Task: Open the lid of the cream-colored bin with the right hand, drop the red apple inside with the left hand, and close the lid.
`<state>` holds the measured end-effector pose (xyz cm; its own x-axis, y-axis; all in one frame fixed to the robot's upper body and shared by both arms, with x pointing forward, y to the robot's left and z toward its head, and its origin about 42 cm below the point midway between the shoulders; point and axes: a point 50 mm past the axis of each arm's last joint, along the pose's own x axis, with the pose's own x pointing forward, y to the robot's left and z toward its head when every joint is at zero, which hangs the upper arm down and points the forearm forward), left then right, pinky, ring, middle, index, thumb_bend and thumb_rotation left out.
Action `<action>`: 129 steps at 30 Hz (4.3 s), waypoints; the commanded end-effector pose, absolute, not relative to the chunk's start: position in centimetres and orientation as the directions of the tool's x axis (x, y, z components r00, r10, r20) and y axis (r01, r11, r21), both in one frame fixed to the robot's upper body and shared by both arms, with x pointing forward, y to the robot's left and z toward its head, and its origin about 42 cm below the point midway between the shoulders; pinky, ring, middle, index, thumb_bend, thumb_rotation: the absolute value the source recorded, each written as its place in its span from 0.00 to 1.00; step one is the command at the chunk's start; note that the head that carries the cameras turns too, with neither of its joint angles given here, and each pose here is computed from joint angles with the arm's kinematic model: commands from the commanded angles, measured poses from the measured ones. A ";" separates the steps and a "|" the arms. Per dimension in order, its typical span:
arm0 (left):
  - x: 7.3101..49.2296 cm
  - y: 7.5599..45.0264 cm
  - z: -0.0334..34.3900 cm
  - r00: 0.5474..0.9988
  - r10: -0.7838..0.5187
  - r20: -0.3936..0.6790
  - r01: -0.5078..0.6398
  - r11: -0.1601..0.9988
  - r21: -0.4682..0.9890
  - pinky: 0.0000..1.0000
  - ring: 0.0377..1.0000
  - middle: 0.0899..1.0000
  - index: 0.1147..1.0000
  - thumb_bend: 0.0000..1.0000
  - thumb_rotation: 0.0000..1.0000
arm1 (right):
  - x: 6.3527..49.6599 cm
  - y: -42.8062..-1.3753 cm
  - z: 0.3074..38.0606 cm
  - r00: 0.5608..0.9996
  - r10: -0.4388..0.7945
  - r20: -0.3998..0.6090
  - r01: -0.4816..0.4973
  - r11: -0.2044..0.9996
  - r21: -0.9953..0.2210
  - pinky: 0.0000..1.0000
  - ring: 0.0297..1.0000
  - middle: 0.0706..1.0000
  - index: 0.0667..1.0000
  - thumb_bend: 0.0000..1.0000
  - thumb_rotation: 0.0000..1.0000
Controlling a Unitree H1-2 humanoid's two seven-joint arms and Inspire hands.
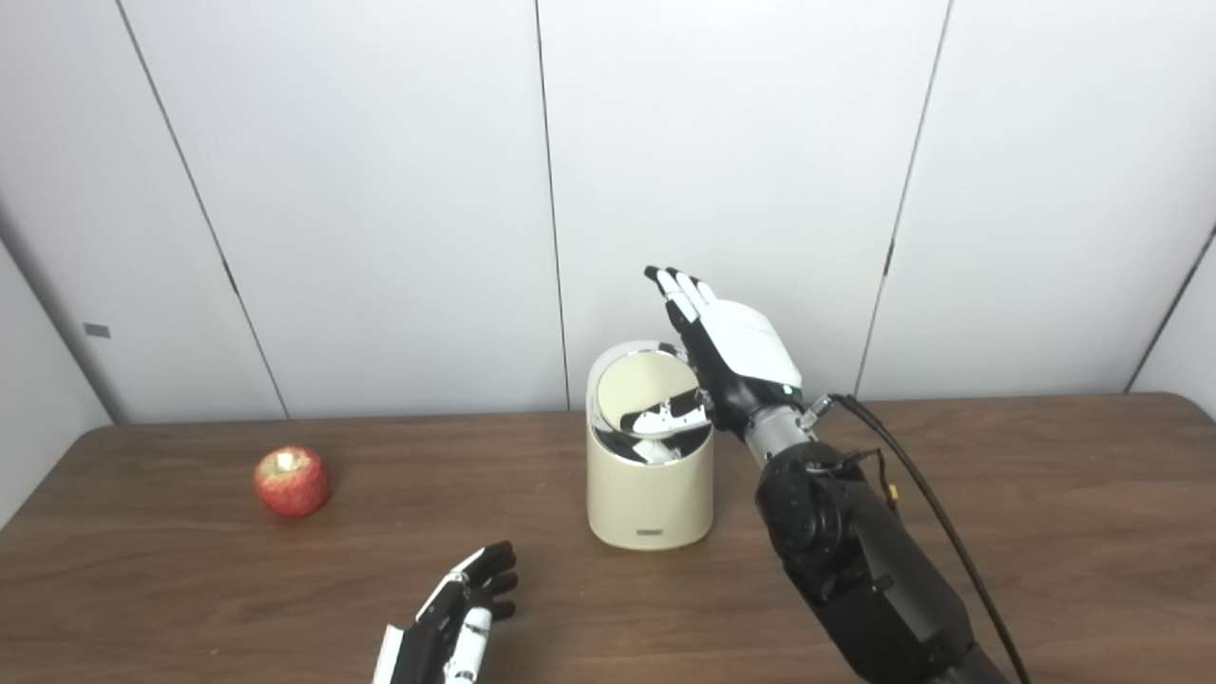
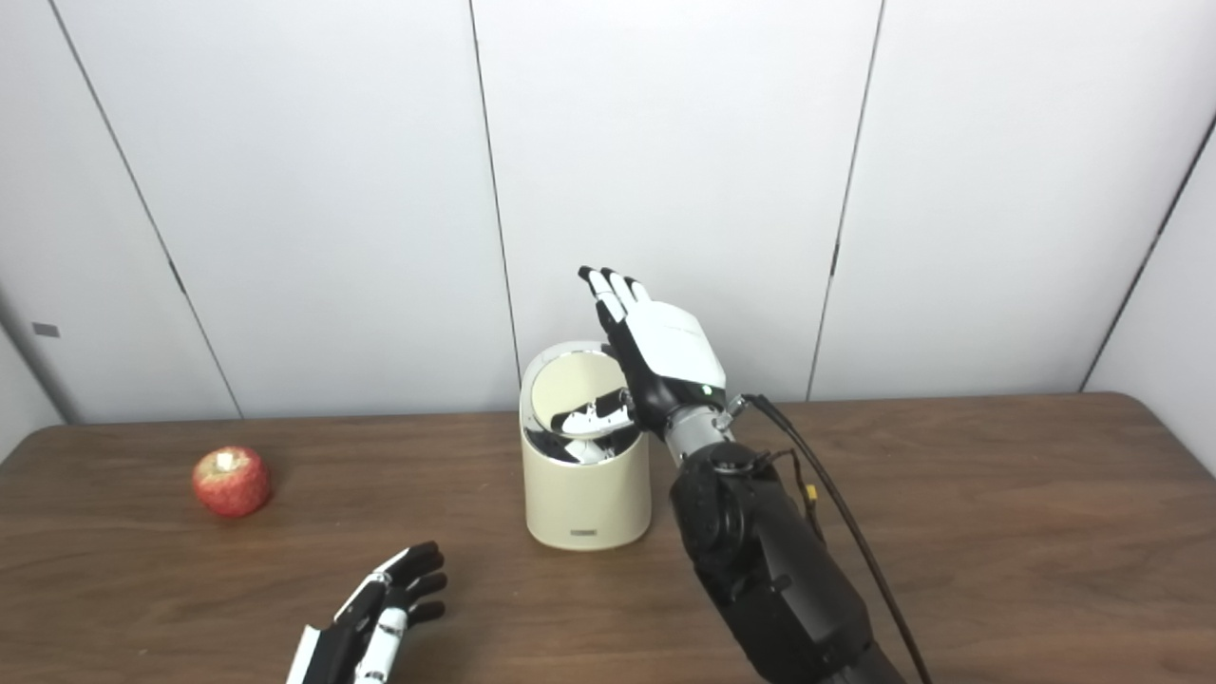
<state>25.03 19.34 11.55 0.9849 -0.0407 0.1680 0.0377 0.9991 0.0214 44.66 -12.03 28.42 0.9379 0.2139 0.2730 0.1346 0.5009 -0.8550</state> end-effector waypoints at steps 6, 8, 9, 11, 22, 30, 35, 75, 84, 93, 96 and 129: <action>24.9 19.4 11.5 0.982 -0.047 0.182 0.045 0.999 0.017 0.76 0.81 0.82 0.81 0.20 0.68 | 45.3 -13.4 28.7 0.953 0.171 0.249 0.158 0.421 -0.893 0.94 1.00 1.00 0.97 0.87 0.00; 24.9 19.3 11.5 0.983 -0.047 0.179 0.044 0.999 0.022 0.76 0.81 0.82 0.81 0.20 0.70 | 45.3 -13.4 28.7 0.954 0.176 0.243 0.152 0.416 -0.897 0.93 1.00 1.00 0.97 0.88 0.01; 24.9 19.3 11.5 0.984 -0.043 0.173 0.041 0.999 0.018 0.76 0.81 0.82 0.81 0.20 0.70 | 45.2 -13.4 28.7 0.954 0.180 0.241 0.149 0.414 -0.898 0.93 1.00 1.00 0.97 0.89 0.02; 24.9 19.2 11.5 0.985 -0.037 0.168 0.035 0.999 0.017 0.75 0.80 0.82 0.81 0.20 0.69 | 45.2 -13.5 28.7 0.953 0.189 0.237 0.142 0.414 -0.899 0.92 0.99 0.99 0.96 0.90 0.03; 25.0 19.3 11.3 0.983 -0.044 0.176 0.041 0.999 0.021 0.76 0.81 0.83 0.82 0.19 0.69 | 44.9 -13.4 28.5 0.954 0.195 0.229 0.122 0.447 -0.886 0.93 0.99 1.00 0.96 0.76 0.24; 25.2 19.2 11.2 0.983 -0.039 0.179 0.035 0.999 0.026 0.76 0.81 0.82 0.81 0.18 0.68 | 44.7 -13.9 28.7 0.946 0.198 0.257 0.129 0.499 -0.857 0.97 1.00 1.00 0.99 0.69 0.92; 25.2 19.0 11.2 0.983 -0.040 0.180 0.036 0.999 0.025 0.75 0.80 0.82 0.81 0.19 0.67 | 44.5 -14.3 28.8 0.950 0.210 0.231 0.084 0.541 -0.837 0.98 1.00 1.00 1.00 0.81 1.00; 25.5 19.0 11.1 0.982 -0.053 0.183 0.046 0.998 0.041 0.75 0.80 0.81 0.81 0.18 0.70 | 44.5 -14.1 29.2 0.944 0.209 0.256 0.115 0.520 -0.847 0.95 1.00 1.00 0.98 0.47 0.80; 25.4 18.9 11.3 0.984 -0.049 0.171 0.043 0.998 0.041 0.76 0.81 0.82 0.81 0.20 0.71 | 44.8 -14.1 29.5 0.949 0.194 0.249 0.117 0.515 -0.849 0.94 1.00 1.00 0.97 0.44 0.76; 25.3 19.1 11.4 0.982 -0.054 0.179 0.047 0.998 0.044 0.75 0.81 0.82 0.81 0.20 0.66 | 44.7 -13.9 29.2 0.948 0.198 0.251 0.120 0.509 -0.853 0.93 1.00 1.00 0.98 0.58 0.40; 25.3 19.1 11.5 0.982 -0.048 0.183 0.043 0.999 0.034 0.75 0.80 0.81 0.81 0.20 0.64 | 44.6 -13.8 29.0 0.947 0.198 0.253 0.121 0.509 -0.852 0.94 1.00 1.00 0.97 0.67 0.20; 24.8 19.3 11.5 0.981 -0.053 0.185 0.047 0.998 0.036 0.75 0.80 0.82 0.81 0.19 0.63 | 43.8 -14.4 28.3 0.954 0.190 0.232 0.094 0.545 -0.833 0.96 1.00 1.00 0.99 0.72 0.70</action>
